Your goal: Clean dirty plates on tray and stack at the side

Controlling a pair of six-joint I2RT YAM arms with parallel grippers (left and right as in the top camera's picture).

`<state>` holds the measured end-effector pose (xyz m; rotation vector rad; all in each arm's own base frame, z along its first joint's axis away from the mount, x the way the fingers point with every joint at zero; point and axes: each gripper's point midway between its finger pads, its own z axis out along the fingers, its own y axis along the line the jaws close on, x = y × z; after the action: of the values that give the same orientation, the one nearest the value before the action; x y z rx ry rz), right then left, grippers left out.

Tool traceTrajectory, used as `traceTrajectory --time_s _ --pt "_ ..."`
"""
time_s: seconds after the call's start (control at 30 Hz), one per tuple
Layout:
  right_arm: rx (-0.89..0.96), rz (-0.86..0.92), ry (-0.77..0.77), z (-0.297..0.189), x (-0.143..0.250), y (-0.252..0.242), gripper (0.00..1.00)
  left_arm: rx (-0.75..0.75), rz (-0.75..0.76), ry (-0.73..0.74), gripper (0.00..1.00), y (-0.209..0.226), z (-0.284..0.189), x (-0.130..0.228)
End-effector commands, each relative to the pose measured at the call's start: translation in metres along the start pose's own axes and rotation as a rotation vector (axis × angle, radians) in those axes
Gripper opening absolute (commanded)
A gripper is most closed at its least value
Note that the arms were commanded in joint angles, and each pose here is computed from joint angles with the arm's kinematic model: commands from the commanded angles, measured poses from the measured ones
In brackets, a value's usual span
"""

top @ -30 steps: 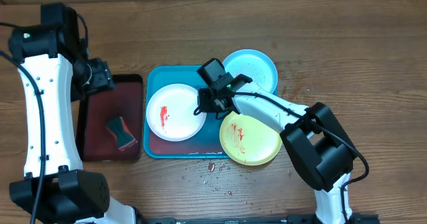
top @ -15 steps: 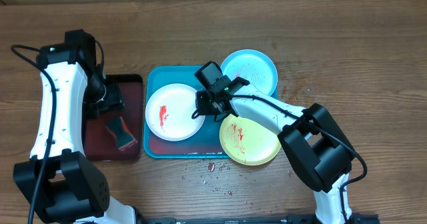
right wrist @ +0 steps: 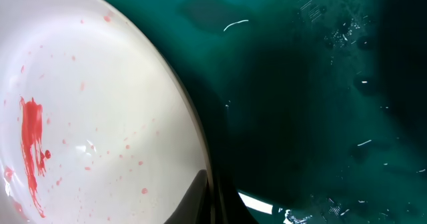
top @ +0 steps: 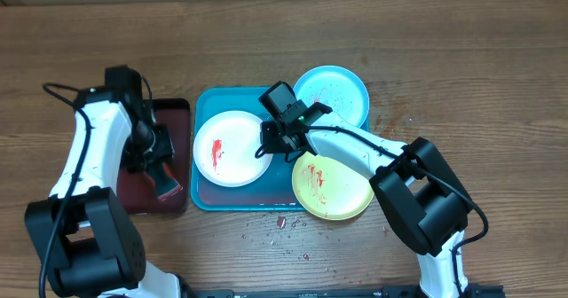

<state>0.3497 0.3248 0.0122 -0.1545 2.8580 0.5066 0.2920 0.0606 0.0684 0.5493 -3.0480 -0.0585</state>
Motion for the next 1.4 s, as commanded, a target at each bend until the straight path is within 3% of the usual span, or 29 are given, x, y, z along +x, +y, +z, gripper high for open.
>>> traceTrajectory --time_s 0.0,0.17,0.33,0.53,1.03,1.37 --pt "0.019 0.002 0.017 0.006 0.007 -0.004 0.04 0.002 -0.025 0.023 0.46 0.003 0.017 0.007" --pt "0.019 0.002 0.018 0.006 0.007 -0.004 0.04 -0.022 -0.028 -0.019 0.43 0.008 0.031 0.001" --pt "0.019 -0.001 0.017 0.006 0.007 -0.004 0.04 -0.02 -0.028 -0.029 0.27 0.008 0.041 0.003" --pt "0.018 -0.002 0.015 0.006 0.007 -0.004 0.04 -0.094 -0.03 0.002 0.26 0.021 0.045 0.013" --pt "0.023 -0.002 0.008 0.006 0.005 -0.005 0.04 -0.093 -0.097 -0.007 0.26 0.02 0.02 0.003" --pt "0.028 -0.002 0.004 0.006 0.005 -0.006 0.04 -0.09 -0.108 -0.034 0.16 0.02 0.044 0.005"
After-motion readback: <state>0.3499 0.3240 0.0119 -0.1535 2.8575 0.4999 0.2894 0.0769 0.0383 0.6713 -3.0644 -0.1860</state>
